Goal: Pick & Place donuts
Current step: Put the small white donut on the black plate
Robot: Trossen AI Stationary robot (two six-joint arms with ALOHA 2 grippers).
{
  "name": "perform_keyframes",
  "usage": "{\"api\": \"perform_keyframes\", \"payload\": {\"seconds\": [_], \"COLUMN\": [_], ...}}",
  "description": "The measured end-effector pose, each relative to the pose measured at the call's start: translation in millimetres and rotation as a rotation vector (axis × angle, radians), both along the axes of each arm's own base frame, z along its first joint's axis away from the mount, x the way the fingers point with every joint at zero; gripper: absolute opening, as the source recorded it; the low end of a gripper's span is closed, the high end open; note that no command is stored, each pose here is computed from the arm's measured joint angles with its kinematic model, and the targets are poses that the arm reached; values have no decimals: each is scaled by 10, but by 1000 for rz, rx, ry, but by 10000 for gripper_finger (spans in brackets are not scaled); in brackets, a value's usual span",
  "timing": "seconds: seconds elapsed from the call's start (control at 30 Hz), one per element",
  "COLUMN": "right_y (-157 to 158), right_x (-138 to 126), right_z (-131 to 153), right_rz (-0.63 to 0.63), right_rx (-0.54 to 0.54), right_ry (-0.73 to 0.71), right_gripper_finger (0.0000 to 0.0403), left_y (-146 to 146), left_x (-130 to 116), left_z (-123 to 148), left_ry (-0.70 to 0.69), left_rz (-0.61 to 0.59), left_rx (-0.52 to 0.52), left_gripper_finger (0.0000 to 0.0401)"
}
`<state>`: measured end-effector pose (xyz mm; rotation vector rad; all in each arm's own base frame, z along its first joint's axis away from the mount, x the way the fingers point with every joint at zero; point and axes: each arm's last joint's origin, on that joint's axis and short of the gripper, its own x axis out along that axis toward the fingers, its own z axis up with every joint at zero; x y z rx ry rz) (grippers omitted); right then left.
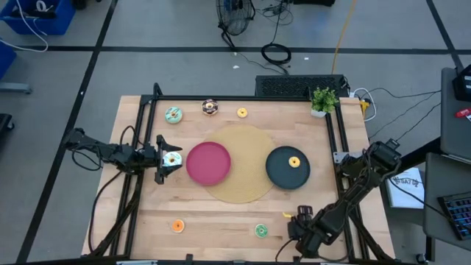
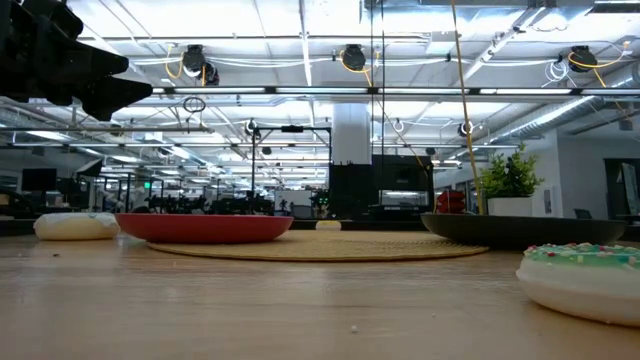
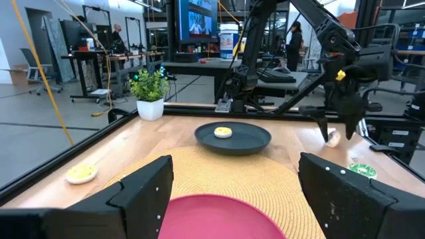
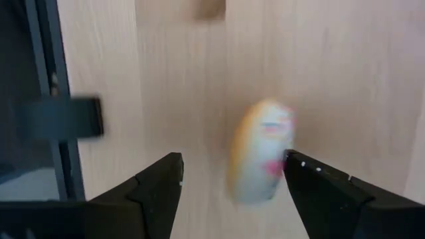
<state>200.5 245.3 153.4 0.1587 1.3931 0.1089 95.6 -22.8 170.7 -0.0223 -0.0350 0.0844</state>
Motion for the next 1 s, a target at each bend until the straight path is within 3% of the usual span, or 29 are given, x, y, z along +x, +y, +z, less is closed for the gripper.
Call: {"api": "perform_keyframes", "payload": {"seconds": [0.27,0.6,0.83,1.0], "right_y": [-25,-57,-26,-26], "right_x": [113,53,19,19], "right_z": [18,-1,-1,-1], "right_rz": [15,-26,-63,-64], "right_rx": [-31,-38,35,20], "right_ry": [-120,-28,56,37], "right_gripper_finger": [248,248,248,248], "left_y": [0,0,0,0], "left_x": [0,0,0,0], "left_z": [0,0,-1,0], "left_ry": [0,0,1,0], "left_rz": [0,0,0,0], "left_rx": [0,0,0,0], "left_gripper_finger": [319,319,319,319]}}
